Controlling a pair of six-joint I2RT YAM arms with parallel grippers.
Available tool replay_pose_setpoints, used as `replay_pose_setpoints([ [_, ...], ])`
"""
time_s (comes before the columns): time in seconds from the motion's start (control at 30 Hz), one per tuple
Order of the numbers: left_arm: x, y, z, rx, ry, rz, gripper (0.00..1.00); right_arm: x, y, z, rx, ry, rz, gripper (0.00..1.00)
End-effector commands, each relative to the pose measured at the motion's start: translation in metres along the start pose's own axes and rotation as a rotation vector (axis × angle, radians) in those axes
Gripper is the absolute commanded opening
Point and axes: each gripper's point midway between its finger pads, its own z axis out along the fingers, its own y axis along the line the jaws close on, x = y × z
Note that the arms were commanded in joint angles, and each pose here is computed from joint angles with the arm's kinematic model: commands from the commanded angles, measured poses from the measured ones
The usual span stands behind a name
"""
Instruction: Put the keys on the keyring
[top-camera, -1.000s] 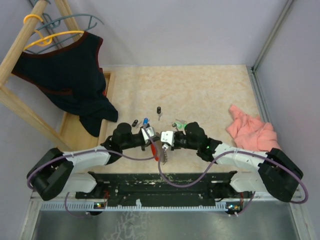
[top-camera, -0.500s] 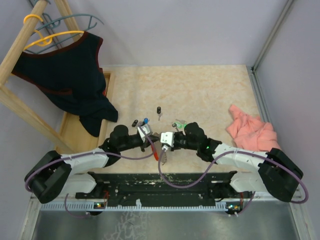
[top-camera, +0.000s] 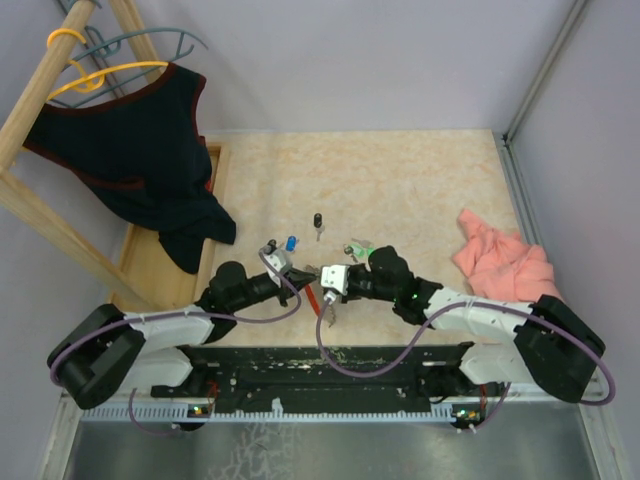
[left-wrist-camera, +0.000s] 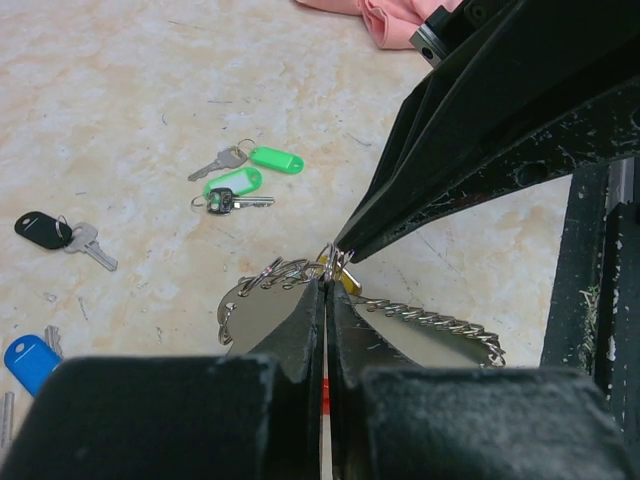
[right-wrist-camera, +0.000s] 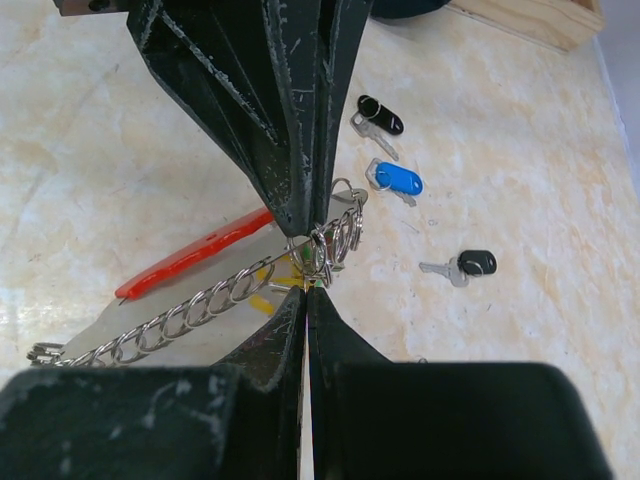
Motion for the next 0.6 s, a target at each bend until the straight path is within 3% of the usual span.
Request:
replay_pose_setpoints([
  [0.0,-0.030,0.004,-0.003,-0.028,-0.134,0.005,0.01,-0.006,-0.011,-0.005,0.059,-0.007,-0.028,0.00],
  [0.07,-0.023,0.002,-0.003,-0.018,-0.121,-0.006,0.01,-0.011,-0.016,-0.008,0.072,-0.011,-0.051,0.00],
  [0.33,-0.006,-0.002,-0.007,0.001,-0.117,-0.045,0.25,-0.035,-0.031,-0.013,0.084,-0.048,-0.117,0.00],
  [0.57,-0.006,-0.005,-0.006,0.050,-0.108,-0.029,0.37,-0.044,-0.035,-0.013,0.060,-0.053,-0.159,0.00],
])
